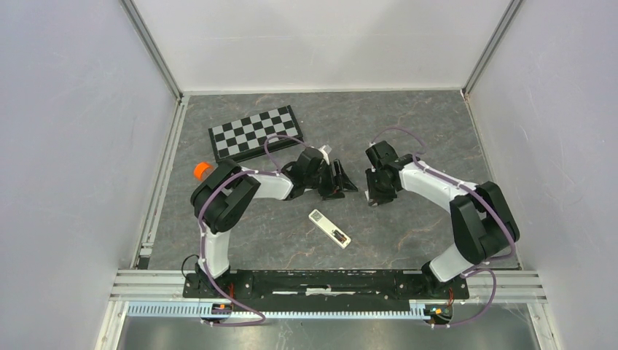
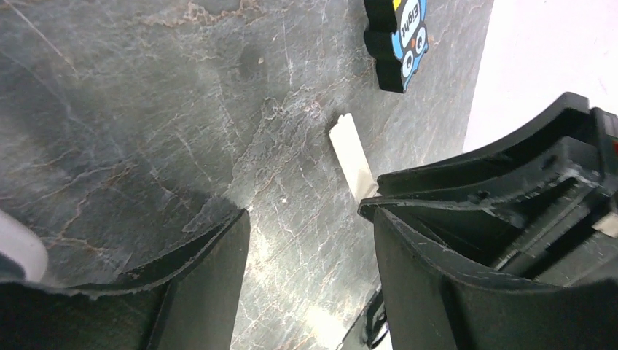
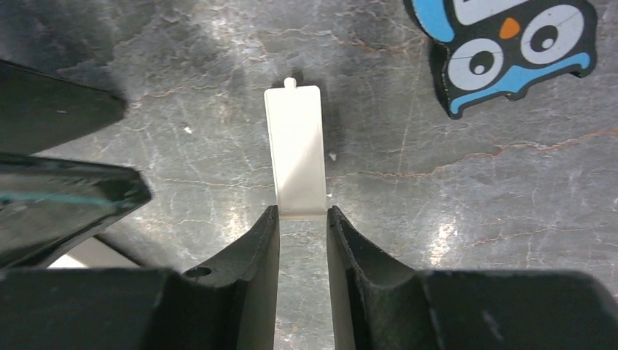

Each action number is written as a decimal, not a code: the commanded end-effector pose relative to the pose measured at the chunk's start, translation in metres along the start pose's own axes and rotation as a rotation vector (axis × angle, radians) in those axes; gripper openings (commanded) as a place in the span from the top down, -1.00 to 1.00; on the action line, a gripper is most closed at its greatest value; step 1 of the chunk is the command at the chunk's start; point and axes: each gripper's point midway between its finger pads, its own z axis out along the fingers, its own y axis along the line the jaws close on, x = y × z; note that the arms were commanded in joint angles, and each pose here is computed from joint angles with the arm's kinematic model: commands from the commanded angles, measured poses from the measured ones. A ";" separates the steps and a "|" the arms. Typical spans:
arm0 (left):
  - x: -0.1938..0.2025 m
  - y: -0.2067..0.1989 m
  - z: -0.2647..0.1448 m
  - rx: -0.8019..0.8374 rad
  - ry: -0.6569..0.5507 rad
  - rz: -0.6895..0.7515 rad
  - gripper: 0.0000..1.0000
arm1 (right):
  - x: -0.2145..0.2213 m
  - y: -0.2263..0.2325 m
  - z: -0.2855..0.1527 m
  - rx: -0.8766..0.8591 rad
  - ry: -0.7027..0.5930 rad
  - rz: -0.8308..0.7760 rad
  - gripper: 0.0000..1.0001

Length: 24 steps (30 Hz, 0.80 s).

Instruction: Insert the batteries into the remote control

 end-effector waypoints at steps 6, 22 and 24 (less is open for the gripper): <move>0.005 -0.014 0.014 0.048 0.034 -0.098 -0.38 | -0.016 0.038 -0.012 -0.208 -0.073 0.012 0.34; 0.028 0.006 0.032 -0.055 0.046 -0.211 0.05 | -0.010 0.061 0.005 -0.342 -0.081 0.116 0.34; 0.030 0.007 0.034 -0.054 0.051 -0.207 0.12 | -0.010 0.062 0.006 -0.350 -0.083 0.117 0.34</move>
